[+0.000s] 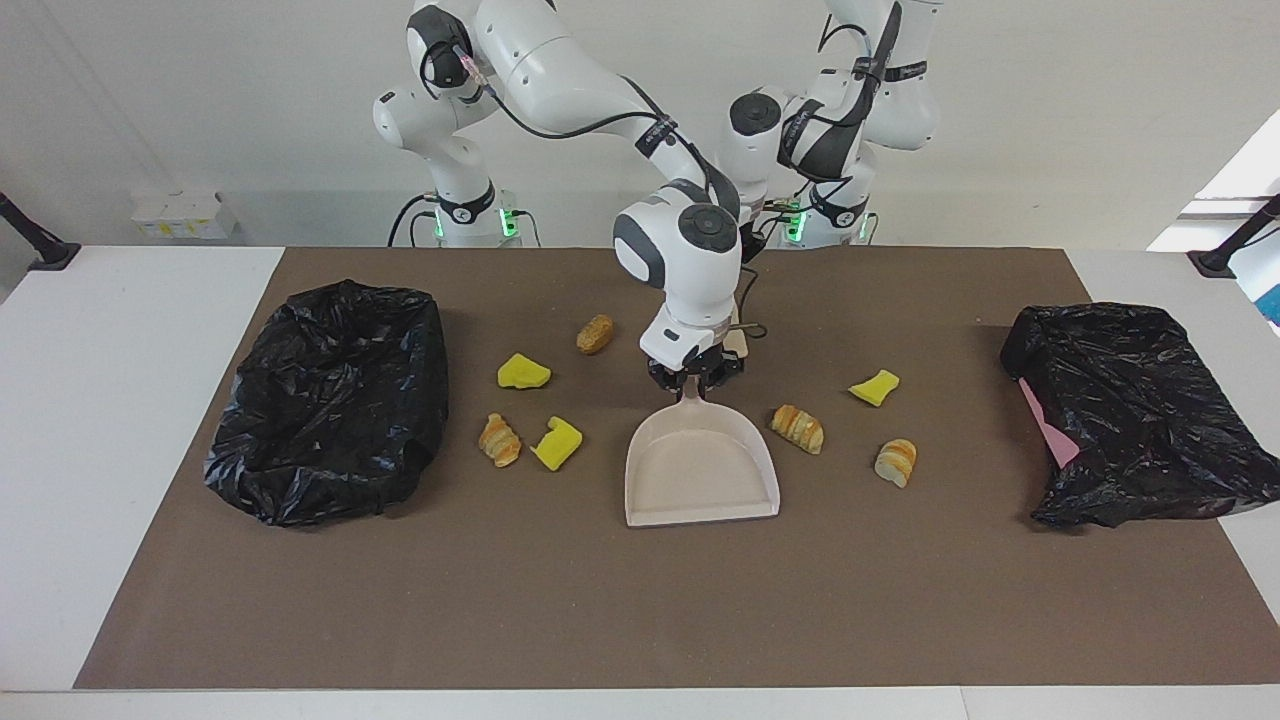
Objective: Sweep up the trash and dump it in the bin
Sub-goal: 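Grasp the dustpan with the right gripper while the left gripper grasps the brush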
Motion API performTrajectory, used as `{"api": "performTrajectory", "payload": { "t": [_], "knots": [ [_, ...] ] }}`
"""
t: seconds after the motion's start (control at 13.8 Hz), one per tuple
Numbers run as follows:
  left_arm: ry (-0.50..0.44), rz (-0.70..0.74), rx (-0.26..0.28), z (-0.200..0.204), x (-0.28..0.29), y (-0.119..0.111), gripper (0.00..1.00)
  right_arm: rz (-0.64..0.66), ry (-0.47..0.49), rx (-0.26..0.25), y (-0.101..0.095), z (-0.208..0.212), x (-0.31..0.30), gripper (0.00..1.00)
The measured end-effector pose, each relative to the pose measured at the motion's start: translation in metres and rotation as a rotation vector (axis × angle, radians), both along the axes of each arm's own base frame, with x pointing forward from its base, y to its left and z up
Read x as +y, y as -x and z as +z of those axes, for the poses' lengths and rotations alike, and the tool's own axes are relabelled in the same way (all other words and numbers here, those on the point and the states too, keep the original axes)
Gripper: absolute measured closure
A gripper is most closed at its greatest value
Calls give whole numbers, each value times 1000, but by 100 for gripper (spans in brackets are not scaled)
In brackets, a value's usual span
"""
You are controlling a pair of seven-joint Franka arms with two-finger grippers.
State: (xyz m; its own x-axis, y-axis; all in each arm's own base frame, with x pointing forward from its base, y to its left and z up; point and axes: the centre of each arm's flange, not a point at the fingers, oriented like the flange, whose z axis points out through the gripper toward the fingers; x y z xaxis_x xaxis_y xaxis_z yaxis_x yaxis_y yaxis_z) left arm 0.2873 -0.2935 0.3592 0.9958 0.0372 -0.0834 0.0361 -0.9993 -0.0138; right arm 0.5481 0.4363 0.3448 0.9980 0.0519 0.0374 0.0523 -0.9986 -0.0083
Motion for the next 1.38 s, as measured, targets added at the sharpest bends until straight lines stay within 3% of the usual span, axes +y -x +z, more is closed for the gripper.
{"api": "performTrajectory", "payload": {
  "t": [0.29,0.8,1.09,1.38],
  "knots": [
    [-20,81,-25,24,36,-21,73,74,-9,-22,-12,17,-16,67],
    [-39,314,-96,47,141,-102,73,430,7,-36,-19,47,-72,67],
    [-32,404,-74,42,210,-143,73,729,27,-20,-17,41,-83,67],
    [-37,417,-10,16,229,-152,73,1021,42,-9,-24,35,-100,67]
  ]
}}
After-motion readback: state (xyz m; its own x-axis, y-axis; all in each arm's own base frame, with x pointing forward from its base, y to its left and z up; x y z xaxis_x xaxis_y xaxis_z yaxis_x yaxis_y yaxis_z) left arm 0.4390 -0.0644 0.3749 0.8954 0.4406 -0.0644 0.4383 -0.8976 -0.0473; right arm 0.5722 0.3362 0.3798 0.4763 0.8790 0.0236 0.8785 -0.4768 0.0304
